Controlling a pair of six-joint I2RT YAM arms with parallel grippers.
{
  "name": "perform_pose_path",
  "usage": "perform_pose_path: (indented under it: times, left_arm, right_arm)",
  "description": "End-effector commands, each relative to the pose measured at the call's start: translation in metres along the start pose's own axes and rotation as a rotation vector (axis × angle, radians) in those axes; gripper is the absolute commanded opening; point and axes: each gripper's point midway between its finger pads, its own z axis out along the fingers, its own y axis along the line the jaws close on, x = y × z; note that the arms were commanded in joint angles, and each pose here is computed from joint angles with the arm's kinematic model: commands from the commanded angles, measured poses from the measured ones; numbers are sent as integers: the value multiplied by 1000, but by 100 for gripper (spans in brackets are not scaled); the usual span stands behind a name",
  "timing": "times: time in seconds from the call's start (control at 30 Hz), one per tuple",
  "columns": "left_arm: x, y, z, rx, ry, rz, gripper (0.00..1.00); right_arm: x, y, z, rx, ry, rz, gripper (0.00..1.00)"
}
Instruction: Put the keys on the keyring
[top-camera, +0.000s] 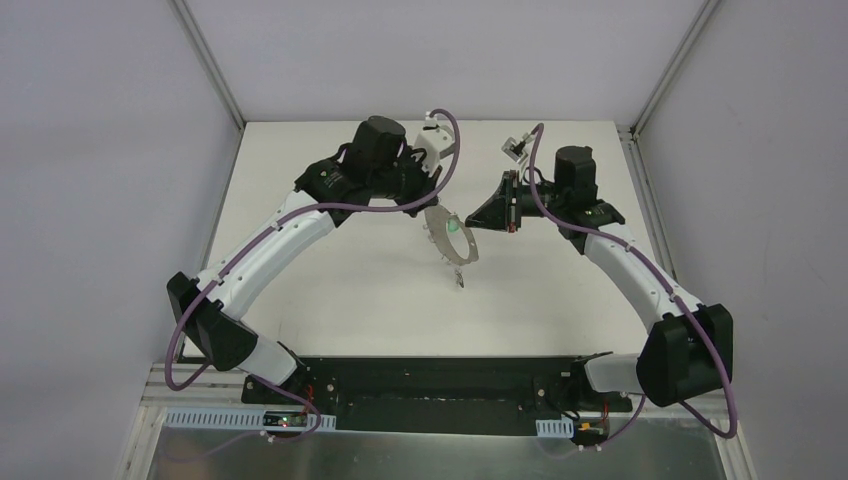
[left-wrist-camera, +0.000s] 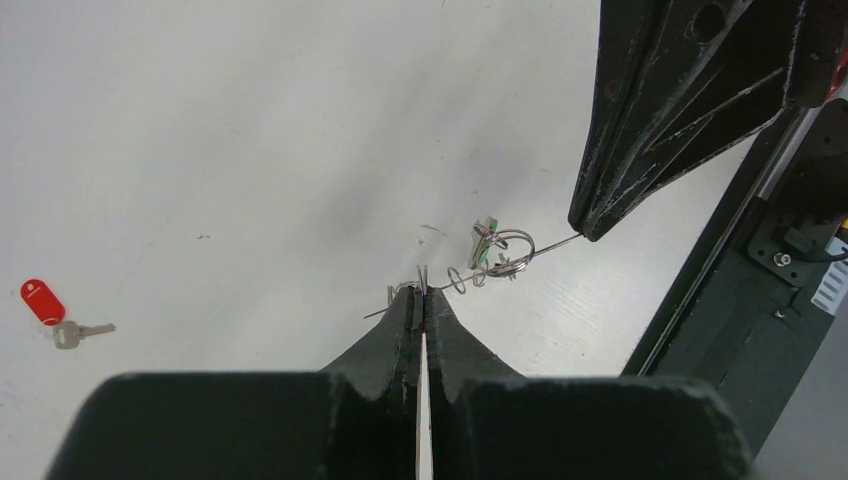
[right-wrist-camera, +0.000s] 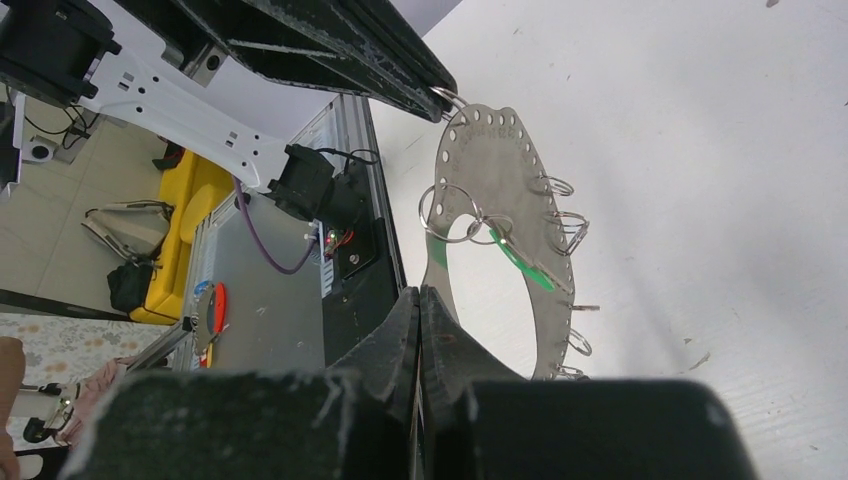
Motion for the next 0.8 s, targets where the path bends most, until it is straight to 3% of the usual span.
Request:
perform_pose_path:
  times: [0.0,0.33,0.77]
  left_arm:
    - [-14,-5,-11,-8,-56,76,0]
    - [-8,-2,-17,-14,-42,145,0]
    - [-11,-1,-7,-33,-48,131,0]
  right_arm:
    - [-9,3,-2,-32,-24,-35,0]
    - [-9,1,-7,-31,-37,-32,0]
    - [-9,3,-6,-50,-50,-14,0]
